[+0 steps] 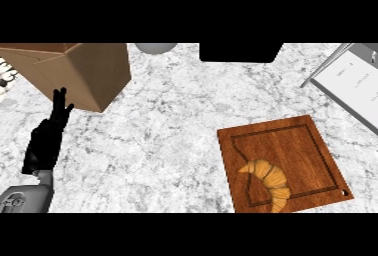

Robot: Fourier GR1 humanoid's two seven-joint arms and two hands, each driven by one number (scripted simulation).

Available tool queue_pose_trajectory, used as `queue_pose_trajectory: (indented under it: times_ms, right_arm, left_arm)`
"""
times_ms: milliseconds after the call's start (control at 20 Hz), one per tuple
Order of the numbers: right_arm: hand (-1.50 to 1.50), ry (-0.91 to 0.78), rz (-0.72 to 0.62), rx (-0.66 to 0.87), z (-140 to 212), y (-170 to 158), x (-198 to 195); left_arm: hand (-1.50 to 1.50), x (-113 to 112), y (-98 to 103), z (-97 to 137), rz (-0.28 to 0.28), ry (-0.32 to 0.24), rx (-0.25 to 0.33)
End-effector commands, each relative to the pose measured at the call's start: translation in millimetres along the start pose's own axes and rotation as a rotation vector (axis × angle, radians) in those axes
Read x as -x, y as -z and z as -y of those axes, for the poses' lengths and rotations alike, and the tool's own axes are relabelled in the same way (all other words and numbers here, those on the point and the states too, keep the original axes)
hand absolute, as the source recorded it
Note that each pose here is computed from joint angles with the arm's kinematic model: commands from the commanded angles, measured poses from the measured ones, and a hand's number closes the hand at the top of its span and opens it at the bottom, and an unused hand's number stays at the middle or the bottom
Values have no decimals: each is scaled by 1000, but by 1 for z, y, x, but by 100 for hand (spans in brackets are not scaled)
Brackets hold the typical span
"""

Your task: Pick the cupcake from the cutting board and place it in the tiered basket

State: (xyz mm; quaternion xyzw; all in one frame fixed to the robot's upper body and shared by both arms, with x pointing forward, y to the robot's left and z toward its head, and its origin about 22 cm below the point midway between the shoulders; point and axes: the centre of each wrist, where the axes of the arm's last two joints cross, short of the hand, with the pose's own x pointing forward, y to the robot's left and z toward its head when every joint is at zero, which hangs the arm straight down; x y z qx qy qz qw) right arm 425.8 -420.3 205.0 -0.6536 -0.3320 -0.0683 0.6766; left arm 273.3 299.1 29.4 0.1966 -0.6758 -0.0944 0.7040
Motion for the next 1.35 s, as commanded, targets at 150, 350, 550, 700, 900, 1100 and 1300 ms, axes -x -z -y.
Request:
queue_pose_trajectory:
  times_ms: [150, 350, 550, 700, 900, 1100, 1300]
  right_arm:
    - [-150, 142, 42, 135, 1, -4, 0]
    - [-150, 175, 45, 232, 33, 9, -2]
    - [-150, 209, -45, 193, 35, -3, -4]
    - [-150, 278, -111, 195, 63, -5, -11]
    - [-150, 288, -113, 141, 80, -6, 11]
    - [-150, 333, -81, 133, 94, -9, 52]
    - [-150, 408, -40, 130, 99, -35, 83]
  left_arm:
    - [0, -1, 2, 15, 42, 13, 39]
    - [0, -16, 3, 20, 20, 4, 13]
    - [0, -10, -1, 10, 17, -2, -19]
    - [0, 4, -10, -10, -8, 11, -27]
    - [0, 9, -9, -12, -35, 7, -36]
    - [0, 18, -23, -6, -30, 5, -57]
    - [0, 16, -20, -29, -26, 23, -67]
